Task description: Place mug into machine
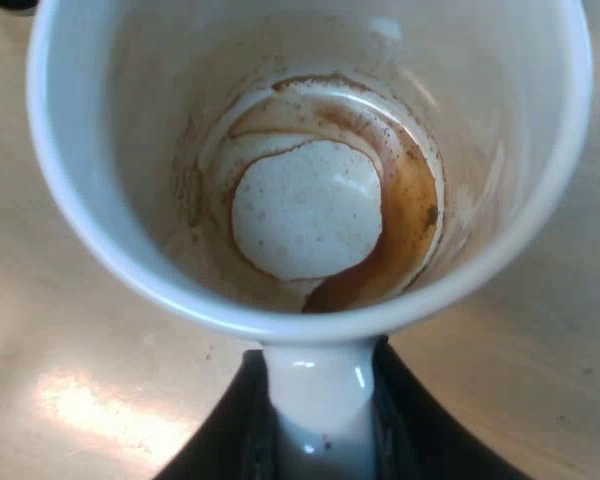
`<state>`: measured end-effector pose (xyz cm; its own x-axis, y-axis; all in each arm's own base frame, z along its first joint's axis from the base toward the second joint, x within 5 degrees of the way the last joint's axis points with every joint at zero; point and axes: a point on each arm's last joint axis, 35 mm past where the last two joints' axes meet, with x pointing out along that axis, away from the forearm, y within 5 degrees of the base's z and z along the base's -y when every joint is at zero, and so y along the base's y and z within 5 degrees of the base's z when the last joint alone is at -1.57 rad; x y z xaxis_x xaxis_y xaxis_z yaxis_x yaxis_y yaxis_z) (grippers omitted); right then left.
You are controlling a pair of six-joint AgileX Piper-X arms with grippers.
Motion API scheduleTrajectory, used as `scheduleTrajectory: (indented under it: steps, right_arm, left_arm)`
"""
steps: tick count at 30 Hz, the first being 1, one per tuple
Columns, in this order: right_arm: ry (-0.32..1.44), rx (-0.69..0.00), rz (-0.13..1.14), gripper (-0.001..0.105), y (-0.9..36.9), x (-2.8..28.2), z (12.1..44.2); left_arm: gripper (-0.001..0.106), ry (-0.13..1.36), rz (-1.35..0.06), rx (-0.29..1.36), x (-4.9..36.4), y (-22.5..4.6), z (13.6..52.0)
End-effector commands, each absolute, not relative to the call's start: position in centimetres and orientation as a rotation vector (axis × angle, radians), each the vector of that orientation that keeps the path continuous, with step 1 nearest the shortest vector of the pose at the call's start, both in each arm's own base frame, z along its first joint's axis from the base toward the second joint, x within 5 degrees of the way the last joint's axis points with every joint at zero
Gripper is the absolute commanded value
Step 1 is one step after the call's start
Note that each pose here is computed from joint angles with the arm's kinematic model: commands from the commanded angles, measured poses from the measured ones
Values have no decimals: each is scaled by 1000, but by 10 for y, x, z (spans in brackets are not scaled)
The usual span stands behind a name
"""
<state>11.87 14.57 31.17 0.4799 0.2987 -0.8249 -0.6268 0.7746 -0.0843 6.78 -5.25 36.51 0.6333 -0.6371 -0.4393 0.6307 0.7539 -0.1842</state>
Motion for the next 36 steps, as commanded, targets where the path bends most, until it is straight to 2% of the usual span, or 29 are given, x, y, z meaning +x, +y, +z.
scheduleTrajectory:
  steps: [1,6,11,15,19,26,32,36]
  right_arm:
    - [845,-358,578,0,148,121,323]
    - [836,-343,578,0,160,130,322]
    - [857,-401,583,0,187,151,314]
    - [856,-437,582,0,206,166,310]
    - [860,-476,593,0,228,184,303]
    - [864,-441,564,0,240,218,292]
    - [844,-454,574,0,243,231,285]
    - [827,-444,568,0,246,239,281]
  left_arm:
    - [71,521,-699,-28,67,-52,354]
    - [71,511,-663,-21,74,-55,343]
    - [71,431,-628,-52,83,-57,341]
    - [71,431,-573,-60,91,-54,336]
    - [71,465,-614,-59,105,-53,329]
    - [71,466,-637,-66,127,-52,326]
    - [71,492,-722,-56,124,-61,319]
    - [71,516,-707,-52,126,-62,310]
